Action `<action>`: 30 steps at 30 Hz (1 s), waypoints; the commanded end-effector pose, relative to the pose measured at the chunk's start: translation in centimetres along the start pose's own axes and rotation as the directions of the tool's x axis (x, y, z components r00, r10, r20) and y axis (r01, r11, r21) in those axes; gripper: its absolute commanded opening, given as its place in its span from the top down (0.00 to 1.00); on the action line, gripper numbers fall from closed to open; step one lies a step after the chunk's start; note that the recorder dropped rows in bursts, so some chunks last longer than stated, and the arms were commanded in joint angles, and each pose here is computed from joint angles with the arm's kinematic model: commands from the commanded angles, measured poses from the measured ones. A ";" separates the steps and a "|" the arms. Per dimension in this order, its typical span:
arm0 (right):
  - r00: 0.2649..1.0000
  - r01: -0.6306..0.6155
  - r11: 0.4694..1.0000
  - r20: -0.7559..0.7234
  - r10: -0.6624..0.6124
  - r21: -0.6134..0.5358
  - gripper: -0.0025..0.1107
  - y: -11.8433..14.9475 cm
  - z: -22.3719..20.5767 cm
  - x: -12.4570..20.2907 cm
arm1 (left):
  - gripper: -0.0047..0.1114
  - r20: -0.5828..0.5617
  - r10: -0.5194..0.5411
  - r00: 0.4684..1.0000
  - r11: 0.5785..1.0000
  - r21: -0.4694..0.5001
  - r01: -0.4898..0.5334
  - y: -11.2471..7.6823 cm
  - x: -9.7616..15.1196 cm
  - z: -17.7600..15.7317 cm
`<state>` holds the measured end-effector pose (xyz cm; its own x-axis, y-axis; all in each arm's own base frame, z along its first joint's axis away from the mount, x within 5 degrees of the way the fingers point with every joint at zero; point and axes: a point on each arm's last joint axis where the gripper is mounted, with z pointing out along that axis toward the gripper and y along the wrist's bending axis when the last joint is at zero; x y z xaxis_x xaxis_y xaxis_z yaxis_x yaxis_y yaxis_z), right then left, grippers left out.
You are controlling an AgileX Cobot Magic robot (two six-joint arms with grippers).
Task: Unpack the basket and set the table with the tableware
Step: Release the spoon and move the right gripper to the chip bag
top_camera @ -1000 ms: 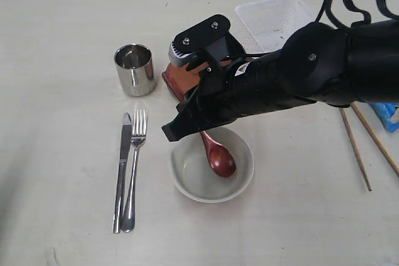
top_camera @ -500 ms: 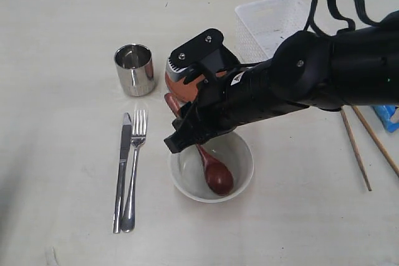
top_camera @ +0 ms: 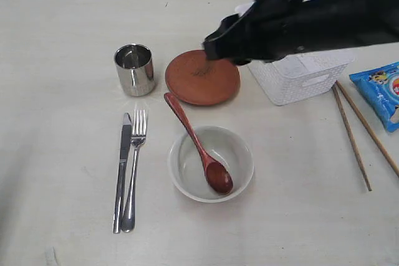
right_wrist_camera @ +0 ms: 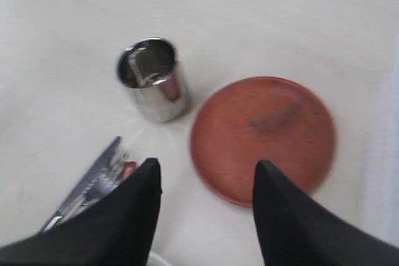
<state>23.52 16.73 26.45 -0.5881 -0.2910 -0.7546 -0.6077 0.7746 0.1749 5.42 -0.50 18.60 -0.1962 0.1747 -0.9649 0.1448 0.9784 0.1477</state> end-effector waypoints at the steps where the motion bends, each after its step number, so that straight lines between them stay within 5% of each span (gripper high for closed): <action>1: 0.995 -0.047 0.972 -0.076 0.067 0.231 0.58 -6.4 -3.7 0.6 | 0.96 0.008 -0.017 1.000 1.000 -0.002 0.017 0.0 0.0 0.0; 4: 0.937 -0.250 0.829 -0.092 0.338 0.500 0.58 -12.3 -5.9 2.7 | 0.96 0.008 -0.017 1.000 1.000 -0.002 0.017 0.0 0.0 0.0; 5: 0.882 -0.339 0.718 -0.059 0.467 0.608 0.58 -15.0 -6.8 4.1 | 0.96 0.008 -0.017 1.000 1.000 -0.002 0.017 0.0 0.0 0.0; 9: 0.771 -0.374 0.501 -0.039 0.636 0.780 0.50 -22.2 -9.2 7.5 | 0.96 0.008 -0.017 1.000 1.000 -0.002 0.017 0.0 0.0 0.0; 12: 0.710 -0.355 0.489 -0.110 0.695 0.797 0.44 -25.1 -8.5 9.2 | 0.96 0.008 -0.017 1.000 1.000 -0.002 0.017 0.0 0.0 0.0; 22: 0.739 -0.254 0.595 -0.244 0.628 0.763 0.45 -29.3 -4.7 8.9 | 0.96 0.008 -0.017 1.000 1.000 -0.002 0.017 0.0 0.0 0.0; 30: 0.737 -0.211 0.649 -0.317 0.597 0.731 0.67 -30.3 -2.6 10.5 | 0.96 0.008 -0.017 1.000 1.000 -0.002 0.017 0.0 0.0 0.0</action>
<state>34.00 -11.25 15.25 -0.9640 0.0894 -0.2503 0.1390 0.9723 -0.1880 5.42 -0.50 18.60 -0.1962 0.1747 -0.9649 0.1448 0.9784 0.1477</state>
